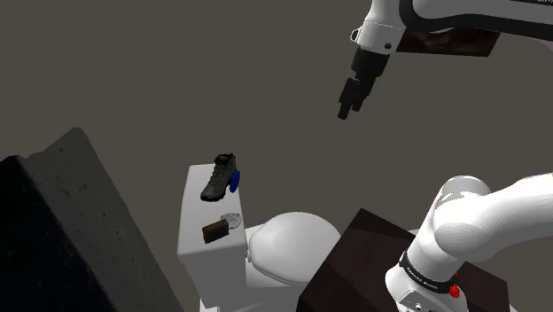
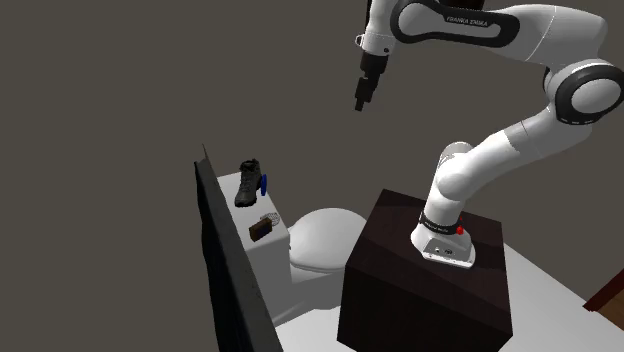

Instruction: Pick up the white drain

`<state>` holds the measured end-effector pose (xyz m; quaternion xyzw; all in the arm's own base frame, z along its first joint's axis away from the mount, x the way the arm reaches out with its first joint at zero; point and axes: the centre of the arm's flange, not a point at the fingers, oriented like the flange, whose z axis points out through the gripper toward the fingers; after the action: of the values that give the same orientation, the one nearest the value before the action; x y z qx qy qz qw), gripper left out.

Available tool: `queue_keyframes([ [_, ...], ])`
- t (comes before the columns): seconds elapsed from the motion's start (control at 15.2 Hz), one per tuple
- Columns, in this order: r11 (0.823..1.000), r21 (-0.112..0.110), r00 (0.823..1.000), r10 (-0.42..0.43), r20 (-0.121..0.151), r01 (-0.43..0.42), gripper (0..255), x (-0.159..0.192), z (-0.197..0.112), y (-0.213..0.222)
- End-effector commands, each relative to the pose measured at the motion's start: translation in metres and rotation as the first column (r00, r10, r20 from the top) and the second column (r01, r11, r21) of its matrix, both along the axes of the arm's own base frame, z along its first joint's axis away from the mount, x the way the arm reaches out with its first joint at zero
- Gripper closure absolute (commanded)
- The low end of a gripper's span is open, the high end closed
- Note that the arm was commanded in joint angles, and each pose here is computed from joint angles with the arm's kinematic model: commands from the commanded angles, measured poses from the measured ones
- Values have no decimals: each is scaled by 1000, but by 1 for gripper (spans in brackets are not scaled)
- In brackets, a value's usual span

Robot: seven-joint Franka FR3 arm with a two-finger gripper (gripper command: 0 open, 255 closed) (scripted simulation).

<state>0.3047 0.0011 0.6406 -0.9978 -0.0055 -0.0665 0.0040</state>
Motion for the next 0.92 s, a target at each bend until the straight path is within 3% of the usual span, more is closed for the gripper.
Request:
queue_keyframes([
  [0.0,1000,0,1000,0,0,0,0,0,0,0],
  [0.86,981,-5,980,-196,-43,196,0,93,-124,83],
])
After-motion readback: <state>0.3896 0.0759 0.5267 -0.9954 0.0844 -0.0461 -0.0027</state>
